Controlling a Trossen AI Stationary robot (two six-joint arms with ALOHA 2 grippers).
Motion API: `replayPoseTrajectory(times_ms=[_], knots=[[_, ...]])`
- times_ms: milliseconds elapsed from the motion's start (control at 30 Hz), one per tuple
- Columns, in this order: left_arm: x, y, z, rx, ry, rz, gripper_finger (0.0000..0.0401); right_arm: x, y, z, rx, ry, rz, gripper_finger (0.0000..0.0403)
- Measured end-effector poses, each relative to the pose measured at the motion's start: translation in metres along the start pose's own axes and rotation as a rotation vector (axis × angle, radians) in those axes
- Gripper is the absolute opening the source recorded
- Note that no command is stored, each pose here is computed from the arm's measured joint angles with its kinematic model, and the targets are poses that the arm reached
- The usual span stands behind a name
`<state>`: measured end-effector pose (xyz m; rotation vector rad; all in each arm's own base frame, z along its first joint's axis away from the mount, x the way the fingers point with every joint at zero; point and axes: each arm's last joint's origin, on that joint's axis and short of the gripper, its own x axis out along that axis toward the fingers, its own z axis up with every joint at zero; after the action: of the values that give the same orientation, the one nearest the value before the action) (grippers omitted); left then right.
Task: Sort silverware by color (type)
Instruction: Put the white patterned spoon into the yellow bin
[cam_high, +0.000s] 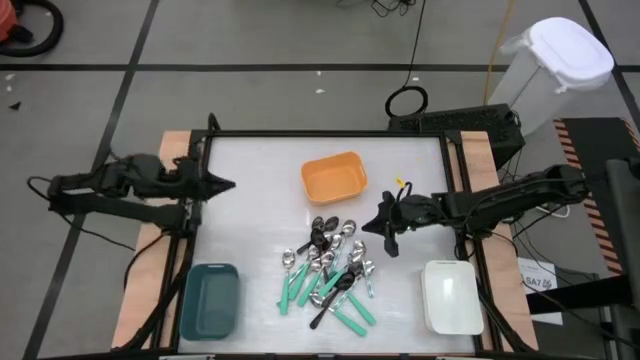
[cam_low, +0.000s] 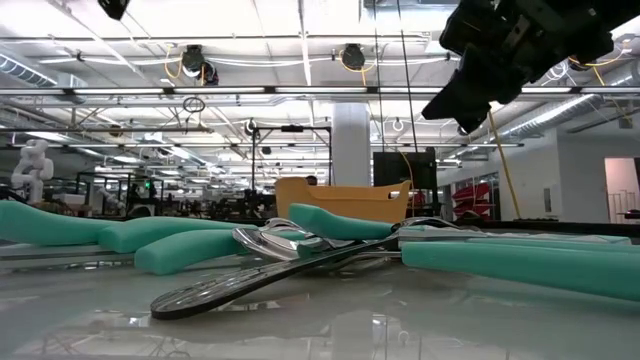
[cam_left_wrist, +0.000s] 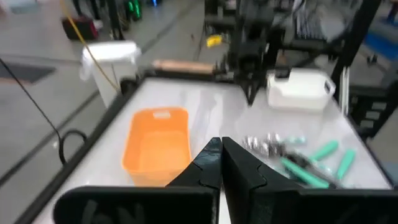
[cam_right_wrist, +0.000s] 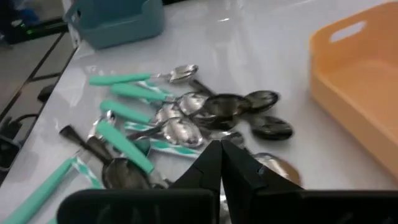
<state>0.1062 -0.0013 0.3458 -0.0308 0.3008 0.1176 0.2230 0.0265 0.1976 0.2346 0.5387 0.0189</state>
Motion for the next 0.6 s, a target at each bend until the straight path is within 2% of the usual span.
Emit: replayPoseTrajectory(times_ms=[233, 400, 500, 600], knots=[[0.060, -0.014, -0.029, -0.004, 0.160, -0.013, 0.0015, 0.009, 0.009, -0.004, -0.006, 0.000, 0.035, 0.0004], [0.095, -0.028, -0.041, 0.047, 0.265, -0.068, 0.0015, 0.010, 0.011, -0.005, 0.171, 0.022, 0.045, 0.0004], [0.112, -0.036, -0.045, 0.077, 0.288, -0.124, 0.0015, 0.007, 0.023, -0.008, 0.220, 0.145, 0.016, 0.0004], [0.126, -0.043, -0.049, 0.058, 0.300, -0.138, 0.0015, -0.001, 0.044, -0.003, 0.209, 0.243, -0.064, 0.0004]])
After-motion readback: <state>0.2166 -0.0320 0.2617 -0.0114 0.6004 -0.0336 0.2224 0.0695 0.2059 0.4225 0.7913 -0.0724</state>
